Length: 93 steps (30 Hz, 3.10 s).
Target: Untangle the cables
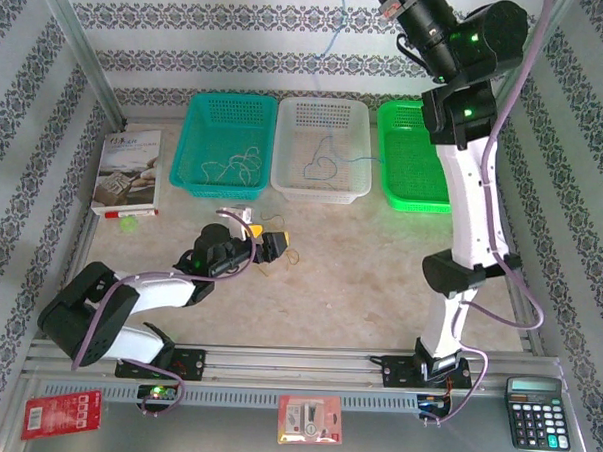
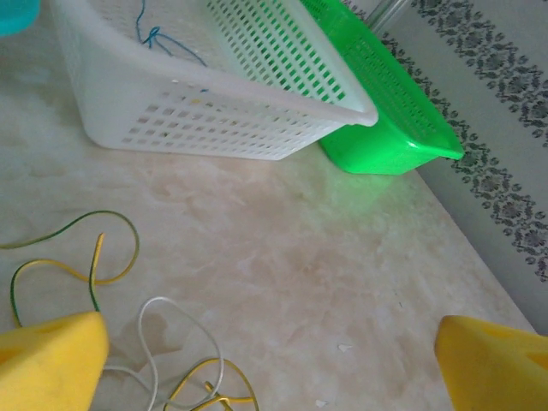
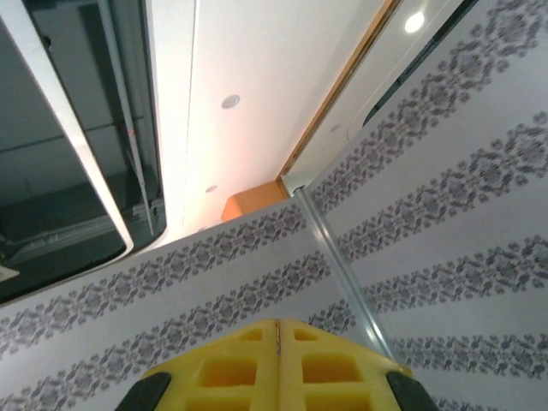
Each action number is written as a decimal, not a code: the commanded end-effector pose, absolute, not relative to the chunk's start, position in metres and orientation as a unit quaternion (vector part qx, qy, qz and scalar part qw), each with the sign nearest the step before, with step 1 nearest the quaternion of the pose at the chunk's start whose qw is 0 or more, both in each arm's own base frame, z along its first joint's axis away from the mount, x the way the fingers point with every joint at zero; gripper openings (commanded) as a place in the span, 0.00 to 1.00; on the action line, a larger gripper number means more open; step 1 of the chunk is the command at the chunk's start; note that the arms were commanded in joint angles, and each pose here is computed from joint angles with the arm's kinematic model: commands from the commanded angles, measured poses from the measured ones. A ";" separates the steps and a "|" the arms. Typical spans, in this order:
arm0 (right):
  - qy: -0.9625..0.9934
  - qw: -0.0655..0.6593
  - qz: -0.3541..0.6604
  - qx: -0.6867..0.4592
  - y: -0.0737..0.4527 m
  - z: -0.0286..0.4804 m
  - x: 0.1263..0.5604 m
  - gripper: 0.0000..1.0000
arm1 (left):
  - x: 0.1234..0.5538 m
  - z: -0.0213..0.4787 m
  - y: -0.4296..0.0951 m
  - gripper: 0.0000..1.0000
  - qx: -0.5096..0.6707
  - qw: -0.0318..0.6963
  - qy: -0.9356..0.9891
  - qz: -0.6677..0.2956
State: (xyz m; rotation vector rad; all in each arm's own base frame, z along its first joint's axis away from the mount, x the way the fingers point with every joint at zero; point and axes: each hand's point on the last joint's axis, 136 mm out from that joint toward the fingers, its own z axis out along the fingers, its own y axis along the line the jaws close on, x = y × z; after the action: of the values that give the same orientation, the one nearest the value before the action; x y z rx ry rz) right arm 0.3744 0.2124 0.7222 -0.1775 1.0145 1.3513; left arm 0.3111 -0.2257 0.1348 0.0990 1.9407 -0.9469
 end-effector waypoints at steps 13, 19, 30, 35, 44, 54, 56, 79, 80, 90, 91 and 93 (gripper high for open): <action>0.504 0.595 0.626 -0.007 0.201 0.628 0.510 0.00 | 0.304 0.184 -0.213 1.00 0.024 0.503 0.775 -0.382; 0.586 0.568 0.578 -0.006 0.228 0.537 0.545 0.00 | 0.303 0.189 -0.203 1.00 0.003 0.506 0.781 -0.367; 0.732 0.503 0.458 0.029 0.226 0.347 0.553 0.00 | 0.293 0.208 -0.181 1.00 -0.022 0.533 0.771 -0.349; 0.802 0.439 0.404 0.022 0.241 0.264 0.542 0.16 | 0.292 0.208 -0.182 1.00 -0.024 0.524 0.775 -0.353; 0.851 0.453 0.264 0.002 0.220 0.264 0.516 0.68 | 0.288 0.204 -0.184 1.00 -0.012 0.495 0.801 -0.338; 0.826 0.455 0.328 -0.049 0.257 0.298 0.440 0.59 | 0.287 0.187 -0.177 1.00 -0.033 0.467 0.826 -0.314; 0.825 0.447 0.342 -0.054 0.265 0.290 0.421 0.58 | 0.285 0.180 -0.173 1.00 -0.043 0.455 0.837 -0.302; 0.889 0.314 0.295 -0.153 0.354 0.122 0.336 0.36 | 0.287 0.131 -0.122 1.00 -0.147 0.398 0.874 -0.235; 0.891 0.312 0.292 -0.155 0.356 0.119 0.338 0.36 | 0.287 0.130 -0.121 1.00 -0.149 0.397 0.874 -0.237; 0.901 0.312 0.253 -0.161 0.371 0.095 0.359 0.38 | 0.285 0.129 -0.114 1.00 -0.162 0.403 0.869 -0.237; 0.903 0.313 0.246 -0.161 0.371 0.092 0.361 0.38 | 0.285 0.129 -0.112 1.00 -0.164 0.405 0.869 -0.233; 0.905 0.317 0.236 -0.160 0.371 0.088 0.365 0.38 | 0.283 0.131 -0.108 1.00 -0.168 0.412 0.866 -0.228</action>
State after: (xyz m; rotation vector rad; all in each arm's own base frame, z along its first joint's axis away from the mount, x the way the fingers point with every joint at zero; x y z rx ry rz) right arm 0.3581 0.3693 0.0910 -0.4068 2.3939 0.6948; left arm 0.2831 -0.1174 0.1274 -0.3854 2.2155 -0.5897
